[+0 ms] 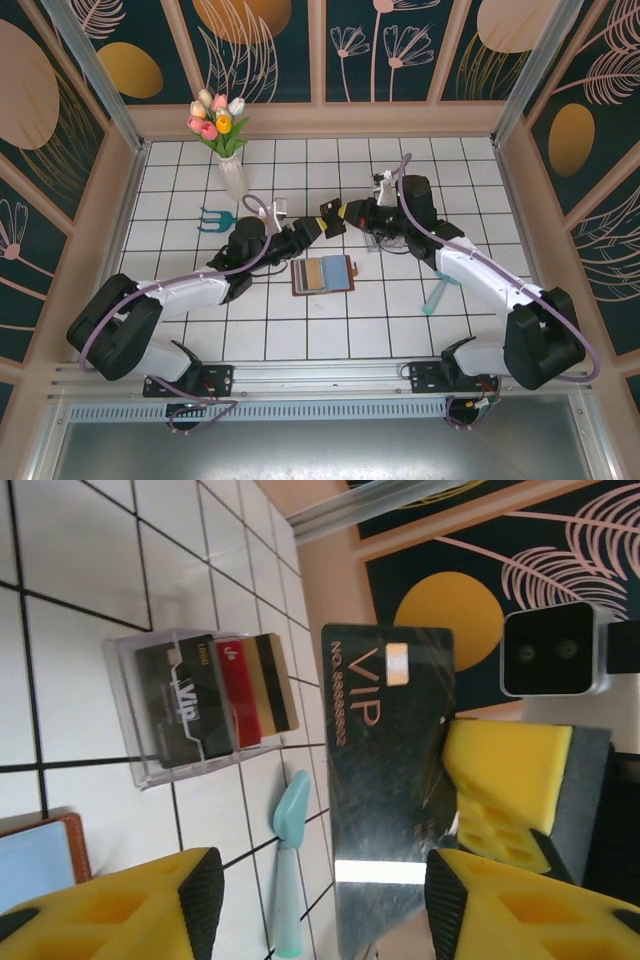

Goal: Put the credit cards into the card holder
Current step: Insert the credit card into the card slot.

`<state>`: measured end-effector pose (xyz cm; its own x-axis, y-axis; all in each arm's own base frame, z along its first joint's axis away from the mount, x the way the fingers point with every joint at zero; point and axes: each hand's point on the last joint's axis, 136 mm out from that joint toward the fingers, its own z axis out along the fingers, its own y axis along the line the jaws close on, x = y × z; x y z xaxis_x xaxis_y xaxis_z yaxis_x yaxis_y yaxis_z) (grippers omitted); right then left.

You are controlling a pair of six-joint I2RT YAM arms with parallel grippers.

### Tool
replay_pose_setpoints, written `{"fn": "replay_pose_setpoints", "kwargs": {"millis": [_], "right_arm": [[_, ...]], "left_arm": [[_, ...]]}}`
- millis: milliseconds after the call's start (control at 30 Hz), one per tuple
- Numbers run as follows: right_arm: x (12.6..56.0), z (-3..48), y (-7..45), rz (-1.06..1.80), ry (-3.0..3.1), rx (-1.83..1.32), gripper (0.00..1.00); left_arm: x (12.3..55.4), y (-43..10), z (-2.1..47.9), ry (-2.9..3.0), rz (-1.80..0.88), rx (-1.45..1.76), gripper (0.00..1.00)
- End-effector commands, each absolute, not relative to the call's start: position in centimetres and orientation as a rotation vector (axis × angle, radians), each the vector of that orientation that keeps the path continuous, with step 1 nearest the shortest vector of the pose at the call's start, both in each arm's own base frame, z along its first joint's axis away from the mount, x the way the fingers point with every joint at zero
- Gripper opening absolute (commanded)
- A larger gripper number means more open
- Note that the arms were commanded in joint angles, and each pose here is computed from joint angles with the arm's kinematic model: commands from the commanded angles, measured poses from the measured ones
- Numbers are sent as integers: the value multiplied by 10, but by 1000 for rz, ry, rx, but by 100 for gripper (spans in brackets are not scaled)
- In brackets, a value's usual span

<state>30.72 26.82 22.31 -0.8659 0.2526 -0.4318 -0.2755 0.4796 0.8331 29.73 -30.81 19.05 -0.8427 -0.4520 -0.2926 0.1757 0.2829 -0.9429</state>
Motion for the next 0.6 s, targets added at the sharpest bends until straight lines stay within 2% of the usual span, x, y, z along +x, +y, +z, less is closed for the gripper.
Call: {"fn": "replay_pose_setpoints", "kwargs": {"millis": [0,100,433,467,567], "right_arm": [[300,238,275,1520,2158,-56,0],[299,233,275,1525,2170,-52,0],[299,213,270,1503,2213,-11,1],[298,210,269,1500,2222,-12,5],[299,183,255,1351,2312,55,21]], "left_arm": [[299,-312,210,1961,-1669,-219,55],[299,-313,216,1940,-1684,-204,46],[297,-305,209,1957,-1634,-227,3],[296,-304,207,1967,-1626,-225,0],[293,-298,190,2035,-1543,-219,0]]}}
